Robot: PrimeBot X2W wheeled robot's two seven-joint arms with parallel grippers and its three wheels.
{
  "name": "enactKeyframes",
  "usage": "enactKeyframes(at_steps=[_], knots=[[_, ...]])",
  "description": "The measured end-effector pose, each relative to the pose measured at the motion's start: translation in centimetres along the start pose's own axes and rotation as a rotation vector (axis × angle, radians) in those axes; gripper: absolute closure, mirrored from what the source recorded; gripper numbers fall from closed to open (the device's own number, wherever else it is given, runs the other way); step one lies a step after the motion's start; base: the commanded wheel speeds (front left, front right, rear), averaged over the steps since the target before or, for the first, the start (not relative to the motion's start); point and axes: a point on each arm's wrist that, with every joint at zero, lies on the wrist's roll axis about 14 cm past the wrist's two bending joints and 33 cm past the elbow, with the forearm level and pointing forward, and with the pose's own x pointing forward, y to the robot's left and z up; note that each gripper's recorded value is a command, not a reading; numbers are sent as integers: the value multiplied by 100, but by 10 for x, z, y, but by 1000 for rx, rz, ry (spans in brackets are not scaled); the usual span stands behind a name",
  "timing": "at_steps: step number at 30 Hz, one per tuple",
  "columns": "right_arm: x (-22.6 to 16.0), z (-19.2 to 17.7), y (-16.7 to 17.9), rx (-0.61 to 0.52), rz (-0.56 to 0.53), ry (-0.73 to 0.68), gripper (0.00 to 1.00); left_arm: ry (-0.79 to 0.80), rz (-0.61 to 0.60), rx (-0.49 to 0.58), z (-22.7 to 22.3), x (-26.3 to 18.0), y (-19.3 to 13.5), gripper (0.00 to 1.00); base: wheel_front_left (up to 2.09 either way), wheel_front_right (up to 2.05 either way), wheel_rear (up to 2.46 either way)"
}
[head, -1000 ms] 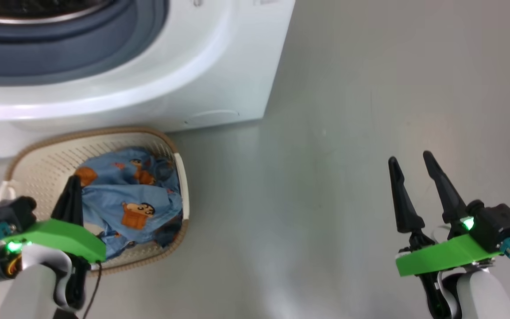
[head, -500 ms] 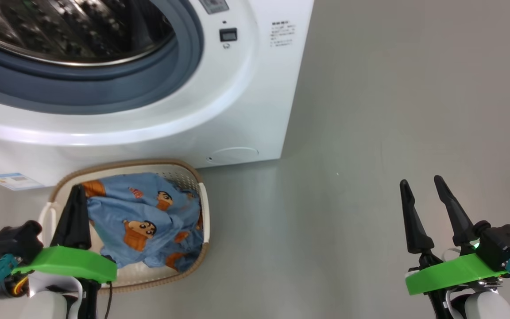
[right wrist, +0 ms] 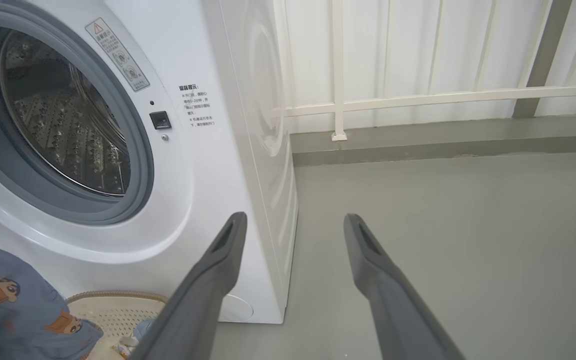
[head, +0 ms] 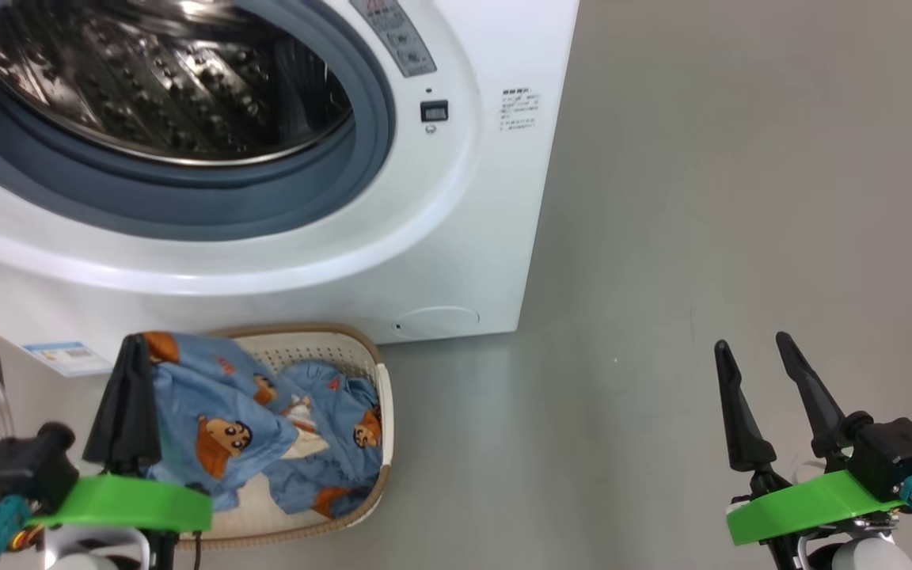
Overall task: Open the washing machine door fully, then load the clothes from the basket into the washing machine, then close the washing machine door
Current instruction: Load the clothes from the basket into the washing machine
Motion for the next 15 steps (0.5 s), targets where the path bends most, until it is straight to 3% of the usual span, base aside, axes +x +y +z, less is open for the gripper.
enactKeyframes(at_steps=[15], knots=[[-19,28,1,-24,1,-68,0,-53,8,76,24,-42,-4,100,0,0,0]])
